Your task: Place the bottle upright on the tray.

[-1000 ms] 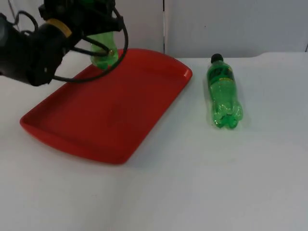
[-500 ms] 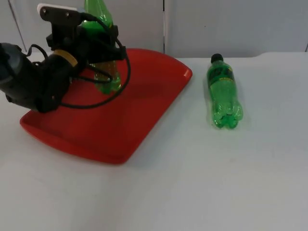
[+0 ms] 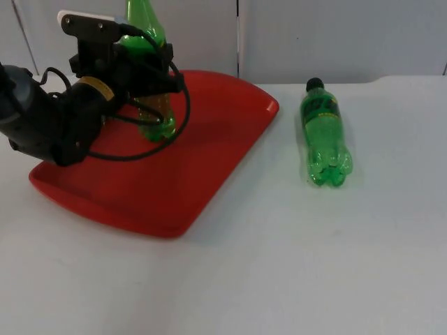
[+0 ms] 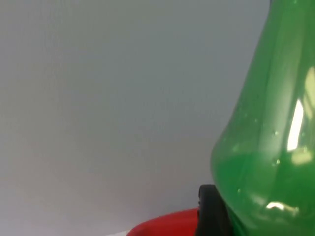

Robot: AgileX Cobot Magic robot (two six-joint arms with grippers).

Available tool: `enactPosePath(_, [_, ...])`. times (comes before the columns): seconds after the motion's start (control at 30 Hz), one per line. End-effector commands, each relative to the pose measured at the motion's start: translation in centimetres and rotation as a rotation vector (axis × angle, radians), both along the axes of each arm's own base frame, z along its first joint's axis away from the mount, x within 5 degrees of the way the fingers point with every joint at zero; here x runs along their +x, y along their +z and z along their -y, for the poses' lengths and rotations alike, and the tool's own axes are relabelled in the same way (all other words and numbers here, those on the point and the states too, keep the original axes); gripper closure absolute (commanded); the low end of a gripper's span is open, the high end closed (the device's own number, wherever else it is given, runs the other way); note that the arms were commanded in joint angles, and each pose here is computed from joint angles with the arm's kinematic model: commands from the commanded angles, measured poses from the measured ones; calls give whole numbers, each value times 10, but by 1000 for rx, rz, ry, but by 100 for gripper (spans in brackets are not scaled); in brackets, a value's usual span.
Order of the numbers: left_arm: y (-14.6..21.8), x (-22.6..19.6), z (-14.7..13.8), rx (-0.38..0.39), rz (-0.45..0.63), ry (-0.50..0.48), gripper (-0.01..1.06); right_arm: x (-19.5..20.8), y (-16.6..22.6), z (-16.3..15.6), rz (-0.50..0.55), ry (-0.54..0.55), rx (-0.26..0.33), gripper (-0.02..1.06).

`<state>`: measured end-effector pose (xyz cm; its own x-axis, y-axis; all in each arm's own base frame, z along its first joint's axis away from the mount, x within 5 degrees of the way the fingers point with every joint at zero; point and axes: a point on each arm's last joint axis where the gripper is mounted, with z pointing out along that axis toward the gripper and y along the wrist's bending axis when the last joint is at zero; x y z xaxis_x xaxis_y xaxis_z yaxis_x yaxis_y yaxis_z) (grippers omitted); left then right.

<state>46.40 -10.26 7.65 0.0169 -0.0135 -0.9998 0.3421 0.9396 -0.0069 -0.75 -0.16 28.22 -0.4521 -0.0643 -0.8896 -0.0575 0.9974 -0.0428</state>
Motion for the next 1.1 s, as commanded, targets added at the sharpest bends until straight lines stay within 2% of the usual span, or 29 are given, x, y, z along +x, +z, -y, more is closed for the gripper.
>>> enactPosePath(0.0, [1, 0, 0, 1, 5, -4, 88, 0, -1, 0, -1, -4, -4, -1])
enactPosePath(0.03, [1, 0, 0, 2, 5, -4, 82, 0, -1, 0, -1, -4, -4, -1])
enactPosePath(0.07, [1, 0, 0, 2, 5, -4, 82, 0, -1, 0, -1, -4, -4, -1])
enactPosePath(0.23, [0, 0, 0, 8, -1, -10, 51, 0, -1, 0, -1, -4, -4, -1])
enactPosePath(0.37, [0, 0, 0, 9, 0, -12, 44, 0, -1, 0, -1, -4, -4, -1])
enactPosePath(0.5, [0, 0, 1, 0, -4, -15, 44, 0, -1, 0, -1, -4, -4, -1])
enactPosePath(0.73, [-1, -3, 5, 35, -9, -67, 43, 0, -1, 0, -1, -4, -4, -1])
enactPosePath(0.8, [-2, -3, 6, 40, -8, -76, 30, 0, -1, 0, -1, -4, -4, -1])
enactPosePath(0.87, [-1, -3, 5, 36, -9, -69, 12, 0, -1, 0, -1, -4, -4, -1])
enactPosePath(0.9, [-1, -3, 5, 36, -9, -69, 12, 0, -1, 0, -1, -4, -4, -1])
enactPosePath(0.93, [-1, -2, 4, 33, -9, -63, 3, 0, -1, 0, -1, -4, -4, -1])
enactPosePath(0.97, [-1, -2, 4, 32, -10, -61, 0, 0, -1, 0, -1, -4, -4, -1])
enactPosePath(1.07, [-1, -2, 4, 30, -10, -59, 0, 0, -1, 0, -1, -4, -4, -1])
